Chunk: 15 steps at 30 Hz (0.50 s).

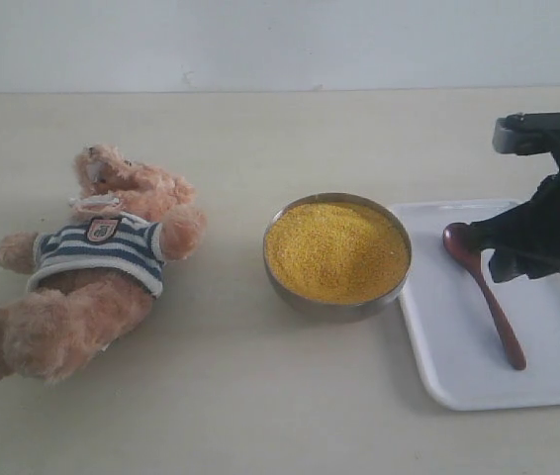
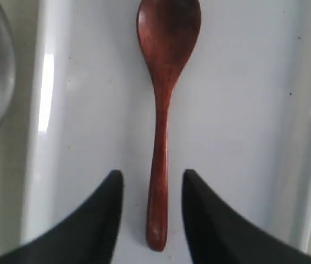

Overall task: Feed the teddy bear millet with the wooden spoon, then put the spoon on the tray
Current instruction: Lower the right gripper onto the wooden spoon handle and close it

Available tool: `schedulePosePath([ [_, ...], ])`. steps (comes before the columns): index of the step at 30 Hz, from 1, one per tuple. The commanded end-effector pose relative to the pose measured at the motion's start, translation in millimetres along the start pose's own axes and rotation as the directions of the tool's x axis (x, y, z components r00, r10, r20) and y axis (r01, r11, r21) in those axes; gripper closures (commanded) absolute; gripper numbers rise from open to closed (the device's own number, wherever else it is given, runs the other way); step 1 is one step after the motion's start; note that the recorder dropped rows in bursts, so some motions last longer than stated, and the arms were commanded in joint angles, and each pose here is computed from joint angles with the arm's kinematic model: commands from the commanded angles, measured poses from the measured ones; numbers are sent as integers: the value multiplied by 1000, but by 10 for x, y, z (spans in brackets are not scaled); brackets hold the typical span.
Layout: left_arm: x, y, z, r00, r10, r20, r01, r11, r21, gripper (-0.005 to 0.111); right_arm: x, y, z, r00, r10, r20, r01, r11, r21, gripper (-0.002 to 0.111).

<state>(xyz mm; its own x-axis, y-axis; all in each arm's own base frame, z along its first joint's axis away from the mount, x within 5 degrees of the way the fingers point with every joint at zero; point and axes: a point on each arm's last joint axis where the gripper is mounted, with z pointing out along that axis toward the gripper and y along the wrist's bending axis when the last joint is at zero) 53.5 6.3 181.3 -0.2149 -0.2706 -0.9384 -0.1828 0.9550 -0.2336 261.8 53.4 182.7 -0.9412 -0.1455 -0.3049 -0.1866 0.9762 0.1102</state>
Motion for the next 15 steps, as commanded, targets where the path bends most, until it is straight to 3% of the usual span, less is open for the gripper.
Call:
schedulePosePath([
  [1,-20,-3,-6,1000,5,15,-5,1000,0,103,-40,-33,167,1000,10,-13,-10,1000,7,53],
  [6,-20,-3,-6,1000,5,15,-5,1000,0,103,12,-60,402,994,28,-105,-28,1000,9,68],
  [15,-20,-3,-6,1000,5,15,-5,1000,0,103,-24,-44,440,996,52,-70,-52,999,-12,68],
])
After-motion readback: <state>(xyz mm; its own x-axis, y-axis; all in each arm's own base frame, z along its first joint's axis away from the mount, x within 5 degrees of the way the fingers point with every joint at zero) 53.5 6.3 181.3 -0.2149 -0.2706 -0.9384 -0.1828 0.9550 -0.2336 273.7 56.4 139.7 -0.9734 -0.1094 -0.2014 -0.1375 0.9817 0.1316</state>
